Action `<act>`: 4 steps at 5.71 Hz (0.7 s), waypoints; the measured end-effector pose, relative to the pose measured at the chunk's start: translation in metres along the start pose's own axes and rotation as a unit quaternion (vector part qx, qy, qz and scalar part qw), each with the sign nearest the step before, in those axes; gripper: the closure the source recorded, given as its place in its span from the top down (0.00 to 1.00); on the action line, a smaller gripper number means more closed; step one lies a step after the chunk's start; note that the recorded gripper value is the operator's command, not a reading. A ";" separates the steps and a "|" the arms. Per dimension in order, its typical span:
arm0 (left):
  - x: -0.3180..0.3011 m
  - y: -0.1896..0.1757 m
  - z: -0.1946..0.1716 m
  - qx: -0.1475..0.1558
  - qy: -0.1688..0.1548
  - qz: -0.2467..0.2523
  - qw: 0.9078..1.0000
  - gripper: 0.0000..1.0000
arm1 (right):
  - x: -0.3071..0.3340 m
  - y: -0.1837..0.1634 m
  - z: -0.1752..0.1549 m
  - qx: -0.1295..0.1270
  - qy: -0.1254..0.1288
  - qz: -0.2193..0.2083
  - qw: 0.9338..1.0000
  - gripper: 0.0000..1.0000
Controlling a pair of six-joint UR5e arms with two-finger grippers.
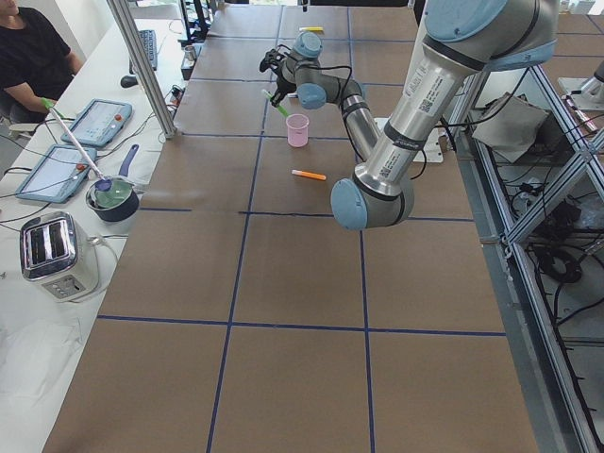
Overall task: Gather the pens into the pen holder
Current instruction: 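Lift the green marker upright and carry it over the pink cup, then lower the green marker into the pink cup and open the left gripper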
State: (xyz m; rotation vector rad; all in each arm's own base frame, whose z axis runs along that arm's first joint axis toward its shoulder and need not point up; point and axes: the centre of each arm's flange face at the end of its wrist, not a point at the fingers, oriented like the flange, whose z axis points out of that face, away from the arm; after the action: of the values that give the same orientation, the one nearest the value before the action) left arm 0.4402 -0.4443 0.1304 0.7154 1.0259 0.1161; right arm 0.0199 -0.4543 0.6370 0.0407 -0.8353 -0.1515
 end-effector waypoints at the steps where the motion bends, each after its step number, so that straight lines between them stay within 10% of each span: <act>1: 0.032 0.024 0.007 0.048 -0.021 -0.021 0.998 0.00 | -0.001 0.000 0.000 0.000 0.000 0.000 1.000 0.99; 4: 0.080 0.109 0.050 0.130 -0.037 -0.027 0.991 0.20 | -0.002 -0.004 0.000 0.015 0.001 -0.019 1.000 0.99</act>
State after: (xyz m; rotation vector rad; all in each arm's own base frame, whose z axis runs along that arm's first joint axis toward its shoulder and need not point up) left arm 0.5487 -0.3521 0.1518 0.9205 0.9970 -0.0919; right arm 0.0182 -0.4578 0.6354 0.0838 -0.8344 -0.1744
